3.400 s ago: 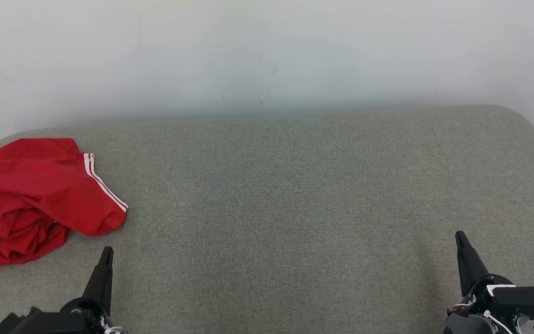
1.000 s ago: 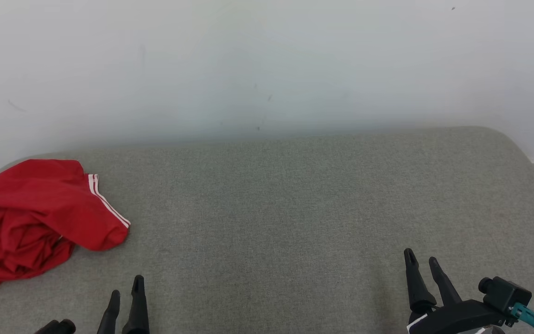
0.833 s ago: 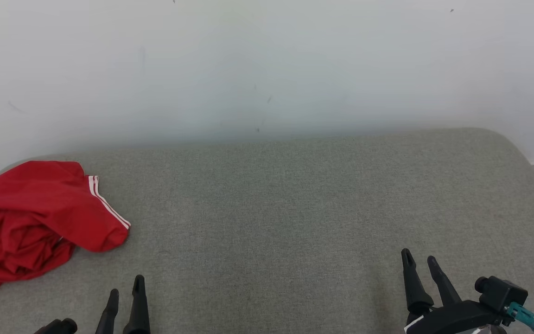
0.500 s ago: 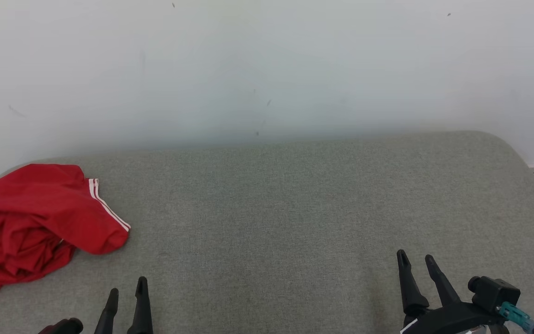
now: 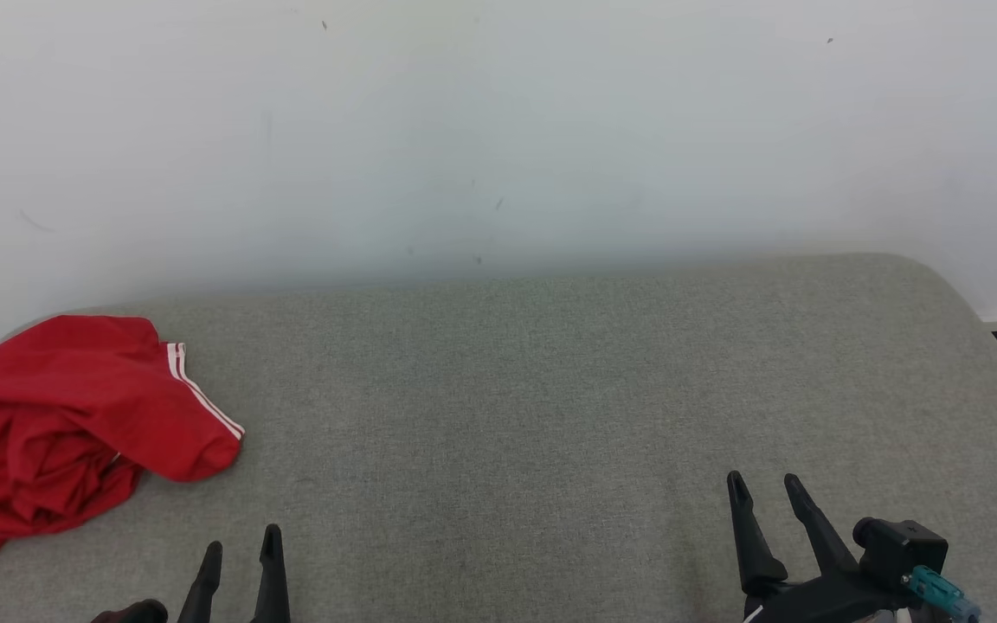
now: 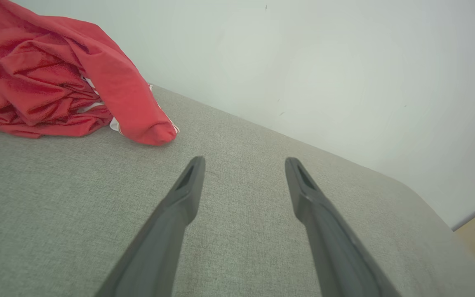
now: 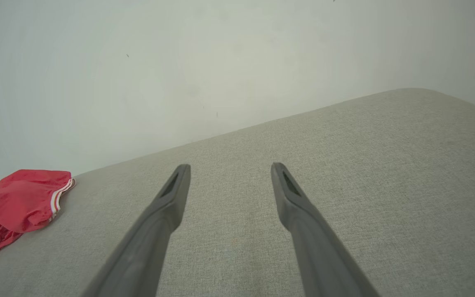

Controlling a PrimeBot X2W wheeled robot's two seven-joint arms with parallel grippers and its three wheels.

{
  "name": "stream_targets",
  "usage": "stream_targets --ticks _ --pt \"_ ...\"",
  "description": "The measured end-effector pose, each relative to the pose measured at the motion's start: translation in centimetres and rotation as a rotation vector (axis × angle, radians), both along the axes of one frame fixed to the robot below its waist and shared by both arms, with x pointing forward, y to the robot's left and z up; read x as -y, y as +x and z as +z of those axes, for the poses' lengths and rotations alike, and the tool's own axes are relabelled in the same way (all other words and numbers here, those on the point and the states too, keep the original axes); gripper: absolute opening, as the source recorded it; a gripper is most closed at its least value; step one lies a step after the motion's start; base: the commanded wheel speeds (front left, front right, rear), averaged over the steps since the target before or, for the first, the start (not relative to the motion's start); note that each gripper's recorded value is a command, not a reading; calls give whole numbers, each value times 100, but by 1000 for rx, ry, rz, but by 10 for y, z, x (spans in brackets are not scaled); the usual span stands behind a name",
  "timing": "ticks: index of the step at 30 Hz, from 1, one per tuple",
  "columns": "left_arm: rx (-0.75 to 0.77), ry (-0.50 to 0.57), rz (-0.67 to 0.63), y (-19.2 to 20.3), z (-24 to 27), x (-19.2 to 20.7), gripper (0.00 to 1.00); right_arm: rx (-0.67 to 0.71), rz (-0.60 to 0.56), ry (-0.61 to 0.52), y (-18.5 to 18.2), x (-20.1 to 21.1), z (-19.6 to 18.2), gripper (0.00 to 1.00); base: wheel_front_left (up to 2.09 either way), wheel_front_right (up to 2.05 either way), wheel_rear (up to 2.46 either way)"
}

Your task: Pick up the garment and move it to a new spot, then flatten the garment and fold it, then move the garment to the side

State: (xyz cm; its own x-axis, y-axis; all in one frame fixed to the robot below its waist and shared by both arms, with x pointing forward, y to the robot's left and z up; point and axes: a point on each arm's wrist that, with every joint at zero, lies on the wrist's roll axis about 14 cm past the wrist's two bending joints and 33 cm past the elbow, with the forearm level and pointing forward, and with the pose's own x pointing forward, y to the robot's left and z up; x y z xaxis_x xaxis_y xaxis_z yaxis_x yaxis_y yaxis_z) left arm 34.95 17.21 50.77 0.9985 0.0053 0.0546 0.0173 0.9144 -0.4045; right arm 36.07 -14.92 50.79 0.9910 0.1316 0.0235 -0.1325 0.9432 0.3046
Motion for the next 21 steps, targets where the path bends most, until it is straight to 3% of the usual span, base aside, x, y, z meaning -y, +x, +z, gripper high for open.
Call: stream_targets --ticks 21 --pt "48 171 -10 -2 7 3 100 37 23 -160 -5 -4 3 100 0 0 0"
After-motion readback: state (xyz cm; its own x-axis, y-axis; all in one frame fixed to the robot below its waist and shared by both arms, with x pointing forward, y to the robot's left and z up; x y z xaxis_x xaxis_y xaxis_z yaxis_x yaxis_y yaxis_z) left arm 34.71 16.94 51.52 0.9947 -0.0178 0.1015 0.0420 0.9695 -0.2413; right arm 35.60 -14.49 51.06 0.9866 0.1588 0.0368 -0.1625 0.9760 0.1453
